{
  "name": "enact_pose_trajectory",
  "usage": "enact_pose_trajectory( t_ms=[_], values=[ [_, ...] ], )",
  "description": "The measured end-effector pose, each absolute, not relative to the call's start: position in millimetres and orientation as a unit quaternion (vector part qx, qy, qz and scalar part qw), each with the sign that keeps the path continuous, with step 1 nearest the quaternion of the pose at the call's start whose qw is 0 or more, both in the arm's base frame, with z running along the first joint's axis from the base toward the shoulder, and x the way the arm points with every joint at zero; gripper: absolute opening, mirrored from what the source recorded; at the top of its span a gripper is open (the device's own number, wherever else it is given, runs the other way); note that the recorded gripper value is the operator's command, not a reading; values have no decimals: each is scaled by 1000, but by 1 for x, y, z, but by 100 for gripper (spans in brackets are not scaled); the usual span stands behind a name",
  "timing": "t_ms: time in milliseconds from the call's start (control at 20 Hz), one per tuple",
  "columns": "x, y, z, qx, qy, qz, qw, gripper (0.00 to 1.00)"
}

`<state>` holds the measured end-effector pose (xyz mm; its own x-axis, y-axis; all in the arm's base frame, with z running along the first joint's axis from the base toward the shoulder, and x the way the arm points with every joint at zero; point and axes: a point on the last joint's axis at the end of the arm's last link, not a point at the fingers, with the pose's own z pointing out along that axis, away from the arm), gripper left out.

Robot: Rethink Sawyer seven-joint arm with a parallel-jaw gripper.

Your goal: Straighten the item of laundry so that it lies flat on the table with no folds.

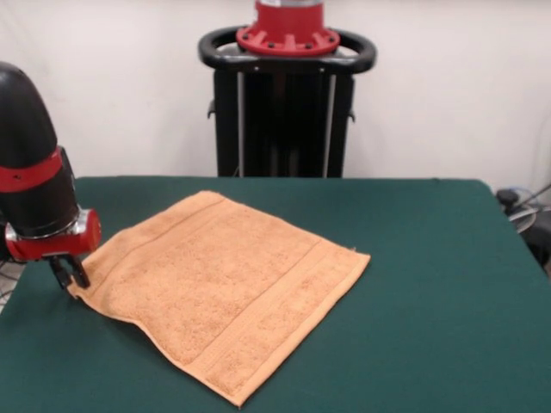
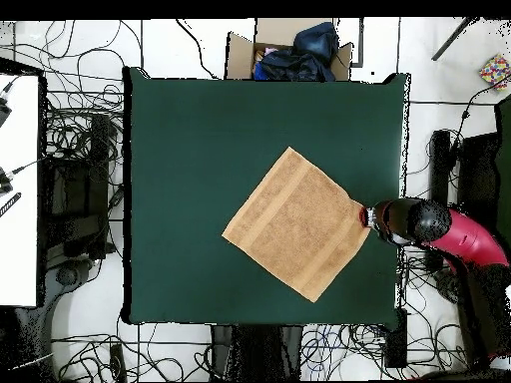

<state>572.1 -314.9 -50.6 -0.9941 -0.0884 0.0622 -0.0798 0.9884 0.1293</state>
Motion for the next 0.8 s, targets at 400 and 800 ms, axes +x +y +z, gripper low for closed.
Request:
enact_pose_trajectory(
  t_ms=[400,800],
  values=[
    [575,-335,-45,29,-998,-57,23,100],
    [588,-373,-25,12,-1000,-27,1,100]
  ],
)
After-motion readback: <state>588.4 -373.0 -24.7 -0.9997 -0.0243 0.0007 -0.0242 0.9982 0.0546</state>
